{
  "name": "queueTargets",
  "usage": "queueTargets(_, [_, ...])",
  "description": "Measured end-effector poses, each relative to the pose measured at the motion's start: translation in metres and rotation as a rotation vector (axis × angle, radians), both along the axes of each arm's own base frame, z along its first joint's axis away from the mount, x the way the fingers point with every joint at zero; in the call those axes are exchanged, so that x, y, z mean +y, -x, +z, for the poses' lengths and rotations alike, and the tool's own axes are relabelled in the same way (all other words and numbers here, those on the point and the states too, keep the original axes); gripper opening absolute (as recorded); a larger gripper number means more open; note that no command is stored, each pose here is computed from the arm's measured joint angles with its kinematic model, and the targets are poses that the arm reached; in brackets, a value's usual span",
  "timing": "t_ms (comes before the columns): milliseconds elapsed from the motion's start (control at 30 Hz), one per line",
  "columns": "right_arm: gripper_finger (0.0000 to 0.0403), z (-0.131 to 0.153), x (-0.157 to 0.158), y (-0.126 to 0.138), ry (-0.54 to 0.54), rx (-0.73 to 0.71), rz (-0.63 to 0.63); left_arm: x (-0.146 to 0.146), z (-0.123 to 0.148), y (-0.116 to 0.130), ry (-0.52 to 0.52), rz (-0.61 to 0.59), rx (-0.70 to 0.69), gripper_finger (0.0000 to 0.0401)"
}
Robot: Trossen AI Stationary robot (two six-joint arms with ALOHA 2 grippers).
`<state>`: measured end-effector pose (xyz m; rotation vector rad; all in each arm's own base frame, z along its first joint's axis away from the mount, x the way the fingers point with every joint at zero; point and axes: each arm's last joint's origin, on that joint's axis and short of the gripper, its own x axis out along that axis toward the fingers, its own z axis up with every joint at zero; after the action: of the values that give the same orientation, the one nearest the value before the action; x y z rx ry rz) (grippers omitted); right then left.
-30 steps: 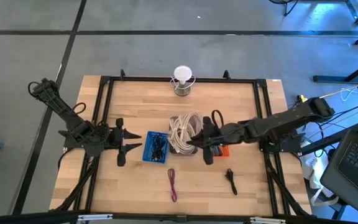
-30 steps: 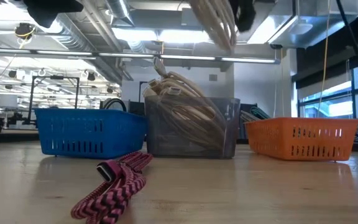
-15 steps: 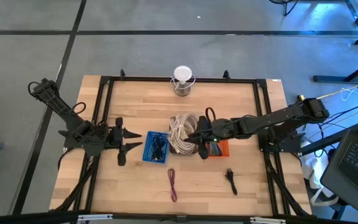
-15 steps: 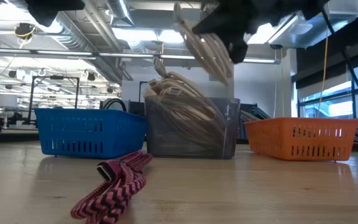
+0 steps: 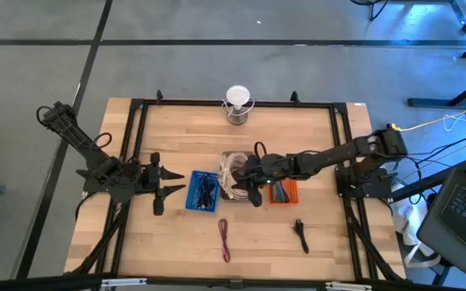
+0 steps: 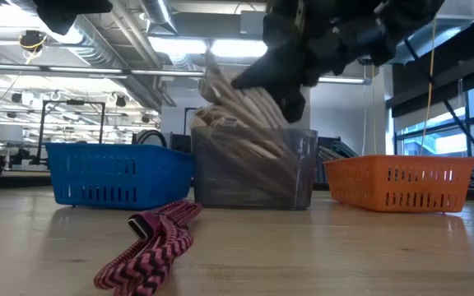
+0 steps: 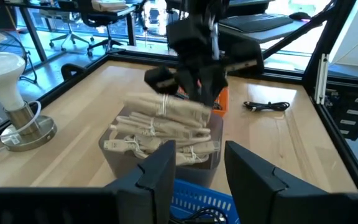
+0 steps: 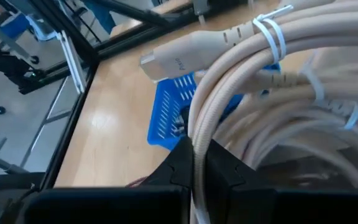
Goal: Pick & Place USB Port
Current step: Put the brown HDMI cable into the black bin
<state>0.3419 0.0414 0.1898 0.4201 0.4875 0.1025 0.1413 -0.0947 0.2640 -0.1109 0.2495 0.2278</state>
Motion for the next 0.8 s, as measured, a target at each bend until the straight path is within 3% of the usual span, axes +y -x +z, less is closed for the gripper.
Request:
queueTargets(233, [0.0016, -0.02, -0.007, -0.008, -0.026, 0.038, 0.003, 0.0, 0.0, 0.0, 0.0, 0.0, 0.0, 0.0129])
queueTargets(433, [0.0017, -0.021, -0.01, -0.009, -0.046, 0.045, -0.013, 0.0, 0.0, 0.0, 0.001, -0.001, 0.0, 0.0129])
queueTargets(800, [0.0151, -0.02, -0.01, -0.008, -0.086, 0.051, -0.035, 0.0, 0.0, 0.0, 0.003, -0.005, 0.001, 0.0129])
